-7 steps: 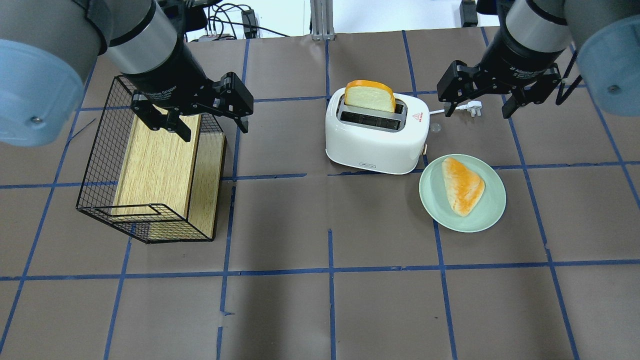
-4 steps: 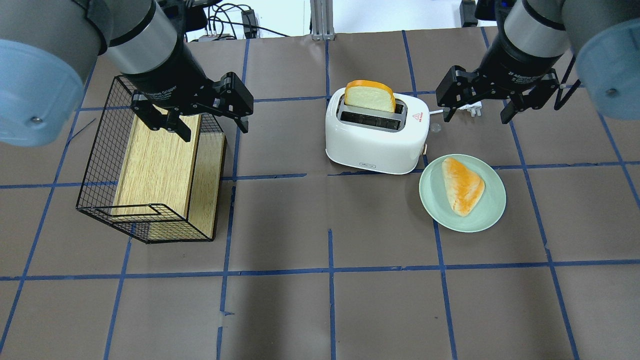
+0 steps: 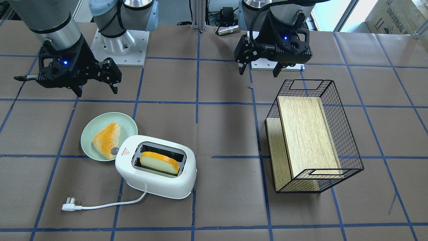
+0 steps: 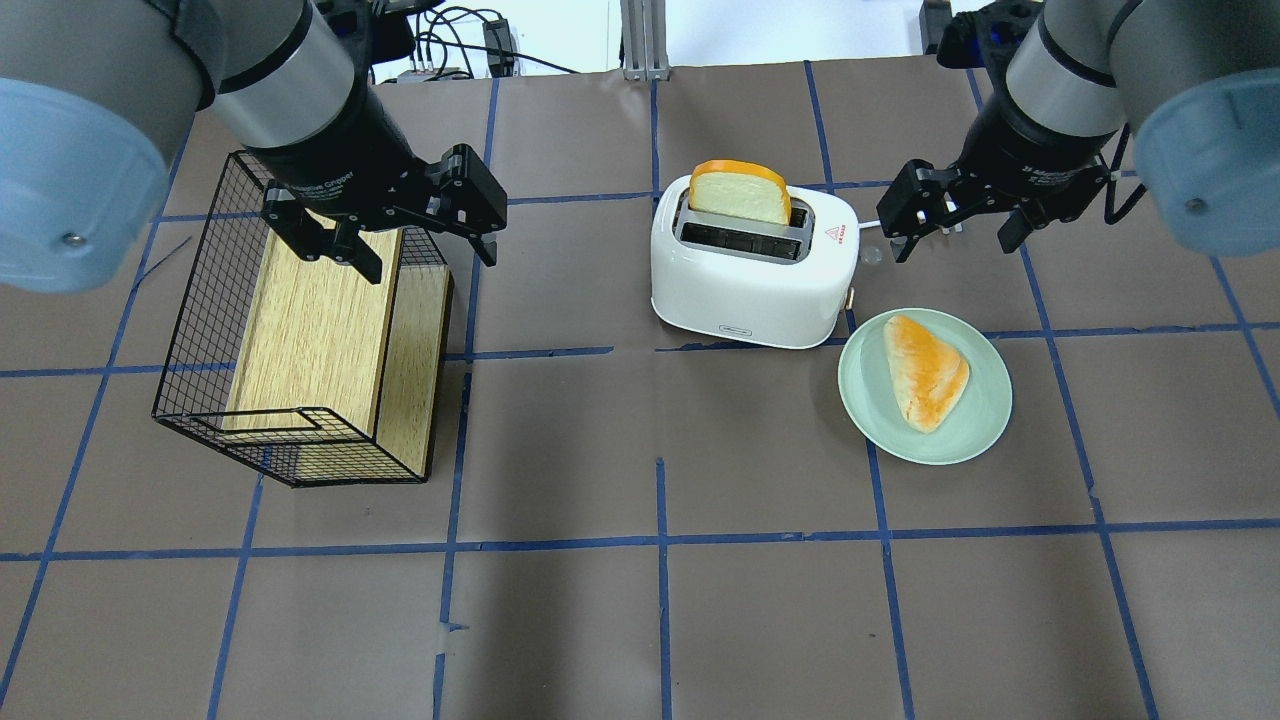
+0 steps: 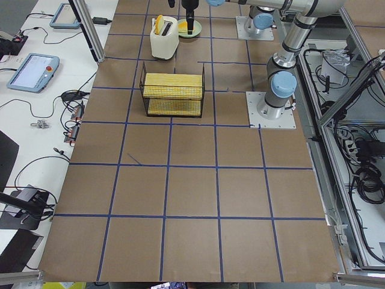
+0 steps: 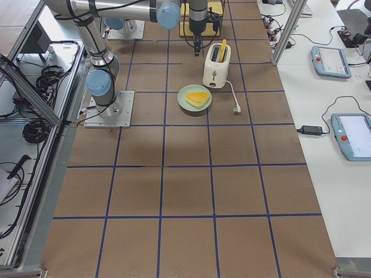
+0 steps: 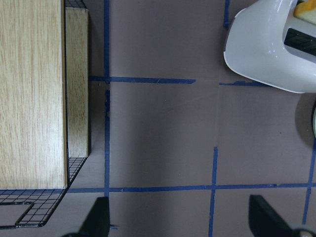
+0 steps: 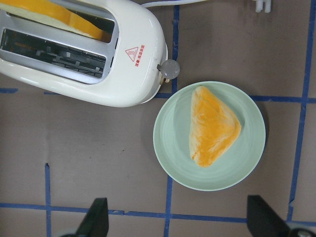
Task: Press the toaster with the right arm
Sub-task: 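Raise the right gripper and move it above the toaster's lever side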
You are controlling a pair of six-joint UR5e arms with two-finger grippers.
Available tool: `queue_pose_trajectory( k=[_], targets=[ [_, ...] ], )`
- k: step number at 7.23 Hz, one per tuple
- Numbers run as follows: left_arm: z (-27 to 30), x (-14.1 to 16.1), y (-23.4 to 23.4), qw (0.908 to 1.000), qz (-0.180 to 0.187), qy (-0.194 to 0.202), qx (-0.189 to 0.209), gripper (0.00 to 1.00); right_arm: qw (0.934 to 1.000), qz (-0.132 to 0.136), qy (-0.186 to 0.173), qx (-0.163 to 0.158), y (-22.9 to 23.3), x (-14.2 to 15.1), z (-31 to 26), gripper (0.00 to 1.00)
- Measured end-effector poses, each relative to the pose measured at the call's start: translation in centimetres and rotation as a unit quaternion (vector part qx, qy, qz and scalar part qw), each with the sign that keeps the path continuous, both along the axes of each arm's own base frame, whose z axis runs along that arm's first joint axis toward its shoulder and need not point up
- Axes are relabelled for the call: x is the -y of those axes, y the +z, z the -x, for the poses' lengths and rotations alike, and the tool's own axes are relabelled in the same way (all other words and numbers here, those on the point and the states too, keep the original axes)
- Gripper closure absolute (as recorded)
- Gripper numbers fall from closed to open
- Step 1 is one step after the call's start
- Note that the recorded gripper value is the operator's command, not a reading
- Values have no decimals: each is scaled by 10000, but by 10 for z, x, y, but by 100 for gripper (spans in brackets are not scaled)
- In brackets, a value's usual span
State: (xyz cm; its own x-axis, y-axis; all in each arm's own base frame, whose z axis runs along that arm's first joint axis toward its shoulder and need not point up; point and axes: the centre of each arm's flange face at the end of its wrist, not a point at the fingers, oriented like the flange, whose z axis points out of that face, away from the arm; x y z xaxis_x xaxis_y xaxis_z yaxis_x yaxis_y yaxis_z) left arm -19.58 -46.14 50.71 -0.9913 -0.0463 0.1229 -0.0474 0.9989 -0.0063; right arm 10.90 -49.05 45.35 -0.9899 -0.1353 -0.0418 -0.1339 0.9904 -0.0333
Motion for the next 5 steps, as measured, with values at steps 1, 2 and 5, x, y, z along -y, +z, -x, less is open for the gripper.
queue_pose_trajectory(
  k=[1, 2, 5],
  targets=[
    [0, 0, 0, 10000, 1, 0, 0, 0, 9995, -22, 301, -27, -7, 5, 4, 0],
    [0, 0, 0, 10000, 2, -1, 0, 0, 9972, 63, 745, -54, -17, 16, 8, 6],
    [0, 0, 0, 10000, 2, 0, 0, 0, 9652, 333, 2586, -194, -70, 71, 15, 67]
  ],
)
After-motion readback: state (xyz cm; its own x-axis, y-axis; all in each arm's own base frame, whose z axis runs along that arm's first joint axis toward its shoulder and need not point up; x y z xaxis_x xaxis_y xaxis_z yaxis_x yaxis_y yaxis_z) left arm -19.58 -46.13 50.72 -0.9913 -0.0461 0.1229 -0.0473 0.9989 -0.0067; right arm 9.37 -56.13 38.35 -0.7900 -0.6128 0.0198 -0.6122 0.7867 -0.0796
